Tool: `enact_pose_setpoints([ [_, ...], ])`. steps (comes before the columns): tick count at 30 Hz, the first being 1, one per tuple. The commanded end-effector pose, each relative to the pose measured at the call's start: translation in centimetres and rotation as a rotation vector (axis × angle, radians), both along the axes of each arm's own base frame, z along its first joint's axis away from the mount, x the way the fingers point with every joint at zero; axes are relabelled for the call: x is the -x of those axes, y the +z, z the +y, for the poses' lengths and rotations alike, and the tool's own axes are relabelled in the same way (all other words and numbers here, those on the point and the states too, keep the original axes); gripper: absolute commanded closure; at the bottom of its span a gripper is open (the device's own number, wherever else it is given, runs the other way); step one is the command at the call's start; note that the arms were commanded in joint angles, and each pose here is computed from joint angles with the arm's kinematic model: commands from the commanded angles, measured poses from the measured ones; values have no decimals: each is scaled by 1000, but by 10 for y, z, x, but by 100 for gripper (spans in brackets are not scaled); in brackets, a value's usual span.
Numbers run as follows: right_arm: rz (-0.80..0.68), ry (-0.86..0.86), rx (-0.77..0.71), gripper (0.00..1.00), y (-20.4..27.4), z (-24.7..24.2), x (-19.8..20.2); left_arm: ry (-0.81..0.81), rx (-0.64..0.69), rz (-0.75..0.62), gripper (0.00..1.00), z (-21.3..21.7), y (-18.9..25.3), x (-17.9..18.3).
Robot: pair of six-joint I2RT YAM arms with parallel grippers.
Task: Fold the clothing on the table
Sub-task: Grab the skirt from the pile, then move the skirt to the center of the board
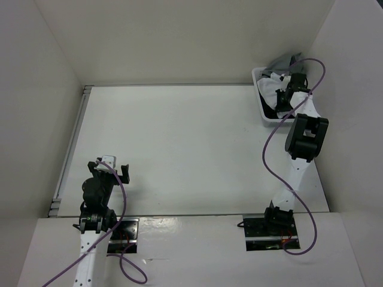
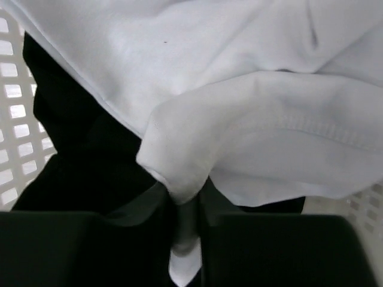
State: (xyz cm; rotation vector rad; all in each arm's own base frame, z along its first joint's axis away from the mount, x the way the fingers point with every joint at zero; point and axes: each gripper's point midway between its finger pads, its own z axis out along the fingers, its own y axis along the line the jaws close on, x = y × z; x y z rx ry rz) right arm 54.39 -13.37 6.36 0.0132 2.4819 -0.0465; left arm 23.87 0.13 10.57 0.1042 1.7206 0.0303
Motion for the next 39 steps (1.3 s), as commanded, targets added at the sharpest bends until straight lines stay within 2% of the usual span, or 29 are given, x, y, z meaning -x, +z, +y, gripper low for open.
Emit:
enact_pose_setpoints([
  [1, -193, -20, 37, 85, 81, -15, -12, 2, 2, -119, 0, 0, 16, -3],
  [3, -222, -20, 45, 91, 101, -14, -9, 2, 0, -139, 0, 0, 23, -3],
  [6, -286, -19, 63, 92, 146, -11, 1, 25, 22, -153, 0, 2, 31, -2],
  [9, -382, -1, 82, 94, 211, 1, 16, 96, 91, -225, 0, 11, 62, 2],
  [10, -371, -1, 79, 94, 209, 2, 18, 96, 91, -225, 0, 11, 62, 2],
  [11, -423, 14, 99, 94, 239, 8, 25, 84, 91, -251, 0, 9, 76, 5],
  [13, -451, 34, 97, 94, 263, 19, 35, 81, 104, -307, 0, 8, 99, 9],
  [15, -512, 87, 90, 95, 297, 44, 47, 94, 113, -388, 0, 11, 132, 16],
  [18, -553, 171, 83, 95, 328, 78, 70, 93, 122, -404, 0, 10, 156, 19],
  [19, -558, 223, 69, 95, 333, 105, 75, 93, 122, -404, 0, 10, 164, 19],
  [21, -570, 308, 71, 95, 344, 139, 97, 139, 151, -371, 0, 17, 187, 16],
  [22, -558, 401, 54, 95, 340, 177, 107, 167, 165, -280, 0, 21, 179, 4],
  [23, -571, 463, 45, 95, 344, 198, 117, 184, 183, -312, 0, 23, 213, 7],
  [25, -610, 591, 25, 95, 356, 240, 149, 219, 219, -221, 0, 26, 220, 1],
  [26, -616, 688, -14, 95, 358, 272, 169, 239, 231, -142, 0, 28, 217, -14],
  [27, -643, 744, -37, 95, 366, 282, 181, 243, 243, -115, 0, 28, 224, -17],
  [28, -643, 865, -129, 95, 370, 302, 201, 236, 242, -63, 0, 26, 236, -22],
  [29, -639, 915, -195, 95, 371, 303, 215, 209, 234, -23, 0, 21, 246, -25],
  [32, -624, 849, -176, 92, 357, 285, 210, 142, 211, 15, 0, 10, 251, -23],
  [33, -598, 816, -156, 89, 338, 280, 206, 100, 209, 46, 0, 3, 244, -21],
  [34, -579, 737, -88, 79, 324, 262, 196, 72, 203, 45, 0, -2, 245, -16],
  [36, -551, 639, -13, 25, 300, 243, 185, 24, 199, 88, 0, -10, 234, -10],
  [37, -482, 597, 24, 1, 266, 236, 183, -26, 193, 109, 0, -18, 230, -7],
  [38, -456, 489, 115, 1, 255, 212, 178, -47, 199, 132, 0, -22, 226, -4],
  [39, -395, 458, 151, 1, 231, 204, 180, -66, 201, 190, 0, -25, 208, -1],
])
